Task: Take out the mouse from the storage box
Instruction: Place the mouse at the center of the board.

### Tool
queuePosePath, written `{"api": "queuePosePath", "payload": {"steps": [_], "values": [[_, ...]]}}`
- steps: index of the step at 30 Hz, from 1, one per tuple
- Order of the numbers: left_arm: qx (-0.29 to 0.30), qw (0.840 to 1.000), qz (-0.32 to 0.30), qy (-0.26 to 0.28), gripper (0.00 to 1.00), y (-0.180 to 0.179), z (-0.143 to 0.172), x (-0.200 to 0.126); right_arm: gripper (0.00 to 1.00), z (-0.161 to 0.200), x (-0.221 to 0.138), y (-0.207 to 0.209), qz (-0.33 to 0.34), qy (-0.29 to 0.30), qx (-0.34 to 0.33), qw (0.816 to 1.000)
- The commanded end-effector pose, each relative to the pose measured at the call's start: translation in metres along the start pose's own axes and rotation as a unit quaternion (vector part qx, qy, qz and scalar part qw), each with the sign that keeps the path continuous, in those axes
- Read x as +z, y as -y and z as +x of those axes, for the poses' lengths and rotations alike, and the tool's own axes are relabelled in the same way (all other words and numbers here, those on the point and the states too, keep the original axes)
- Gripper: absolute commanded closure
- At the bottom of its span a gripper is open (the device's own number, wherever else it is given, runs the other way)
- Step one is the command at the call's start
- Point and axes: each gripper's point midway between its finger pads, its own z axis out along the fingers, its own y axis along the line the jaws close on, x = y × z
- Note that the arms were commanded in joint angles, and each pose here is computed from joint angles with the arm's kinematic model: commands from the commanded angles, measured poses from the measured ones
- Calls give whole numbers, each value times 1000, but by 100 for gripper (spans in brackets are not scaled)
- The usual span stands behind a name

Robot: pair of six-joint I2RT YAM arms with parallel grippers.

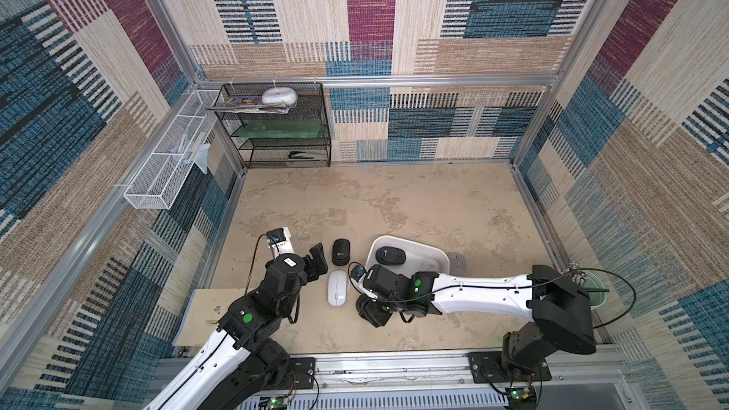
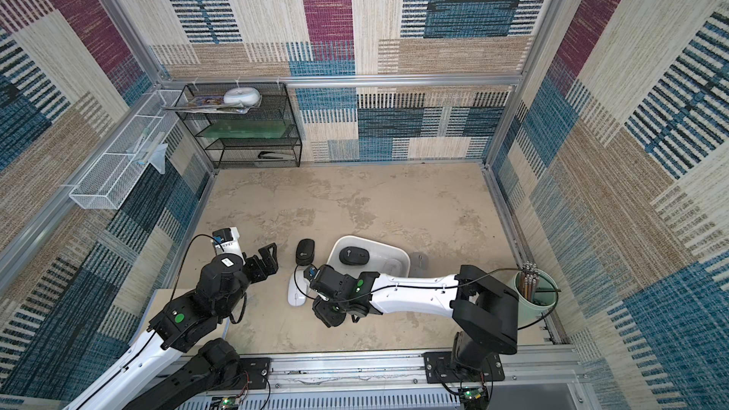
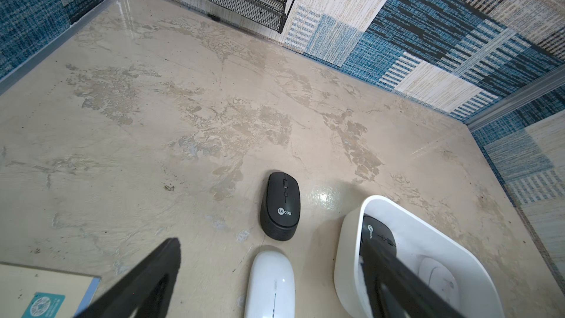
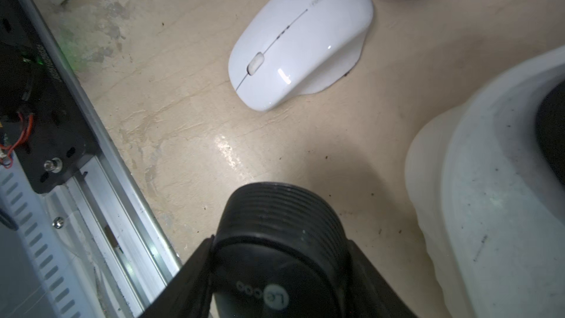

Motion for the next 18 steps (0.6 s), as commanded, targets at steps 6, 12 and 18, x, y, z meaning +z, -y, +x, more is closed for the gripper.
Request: {"api": "queuePosePath", "payload": {"steps": [6,12,18], "values": [[0,1000,-13,21,3,-10,-7,-8,57,4,23,-7,-3,-17,-19,1000],[2,1000,-18,24,2,-12,-7,-8,53,8,32,-6,0,-29,-23,999],[3,1000,-16,19,1,-10,-5,-4,43,12,37,0,14,-39,-21,999]]}}
